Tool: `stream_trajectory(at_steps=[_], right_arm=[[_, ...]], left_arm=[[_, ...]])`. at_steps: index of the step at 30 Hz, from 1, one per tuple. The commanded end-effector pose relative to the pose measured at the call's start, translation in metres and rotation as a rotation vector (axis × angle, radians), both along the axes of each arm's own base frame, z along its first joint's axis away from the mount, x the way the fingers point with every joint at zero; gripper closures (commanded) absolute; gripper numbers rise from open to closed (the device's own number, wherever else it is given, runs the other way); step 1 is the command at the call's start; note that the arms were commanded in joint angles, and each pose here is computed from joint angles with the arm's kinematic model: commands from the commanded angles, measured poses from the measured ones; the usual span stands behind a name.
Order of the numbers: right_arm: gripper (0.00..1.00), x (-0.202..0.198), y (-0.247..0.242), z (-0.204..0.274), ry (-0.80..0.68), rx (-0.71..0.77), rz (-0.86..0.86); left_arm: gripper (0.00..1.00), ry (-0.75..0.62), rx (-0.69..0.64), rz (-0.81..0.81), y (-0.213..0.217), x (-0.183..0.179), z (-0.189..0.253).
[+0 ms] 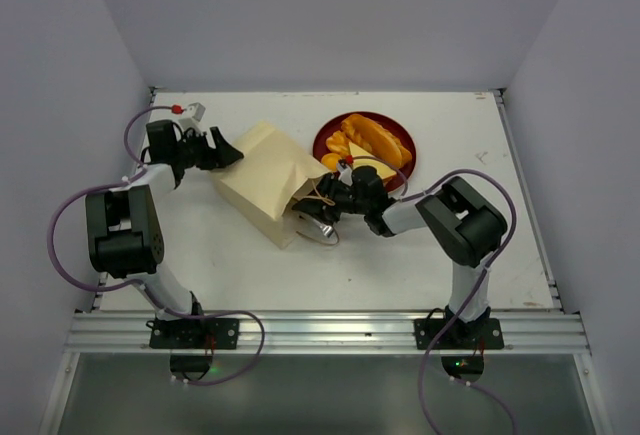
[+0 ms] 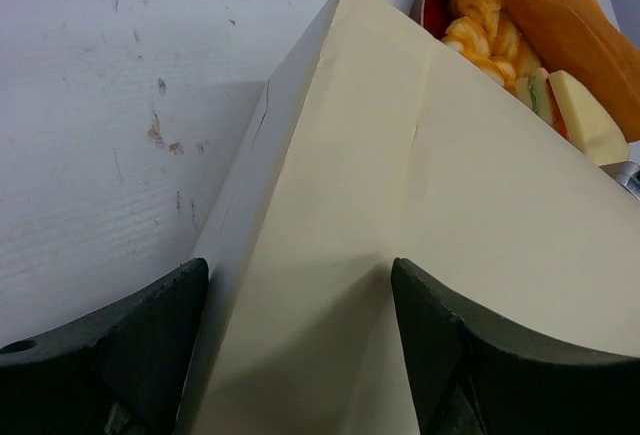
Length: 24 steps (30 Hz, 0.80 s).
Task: Take the fake bread out of the paper bag
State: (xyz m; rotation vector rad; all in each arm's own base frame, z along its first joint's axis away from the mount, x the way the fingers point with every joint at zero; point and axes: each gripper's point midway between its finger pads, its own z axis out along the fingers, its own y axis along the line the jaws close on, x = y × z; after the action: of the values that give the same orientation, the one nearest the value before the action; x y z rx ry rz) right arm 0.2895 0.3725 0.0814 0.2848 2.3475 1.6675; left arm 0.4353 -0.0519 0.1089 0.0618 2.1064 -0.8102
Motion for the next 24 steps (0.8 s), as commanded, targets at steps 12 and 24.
stream_trajectory(at_steps=[12,24], right_arm=[[0.9,0.012,0.009,0.021,-0.077,0.035,0.021],[1.0,0.013,-0.048,0.044,-0.101,0.023,0.079]], left_arm=[[0.23,-0.021,-0.034,-0.017,-0.002,-0.003,0.002],[0.23,-0.038,-0.063,0.039,0.014,-0.001,0.01]])
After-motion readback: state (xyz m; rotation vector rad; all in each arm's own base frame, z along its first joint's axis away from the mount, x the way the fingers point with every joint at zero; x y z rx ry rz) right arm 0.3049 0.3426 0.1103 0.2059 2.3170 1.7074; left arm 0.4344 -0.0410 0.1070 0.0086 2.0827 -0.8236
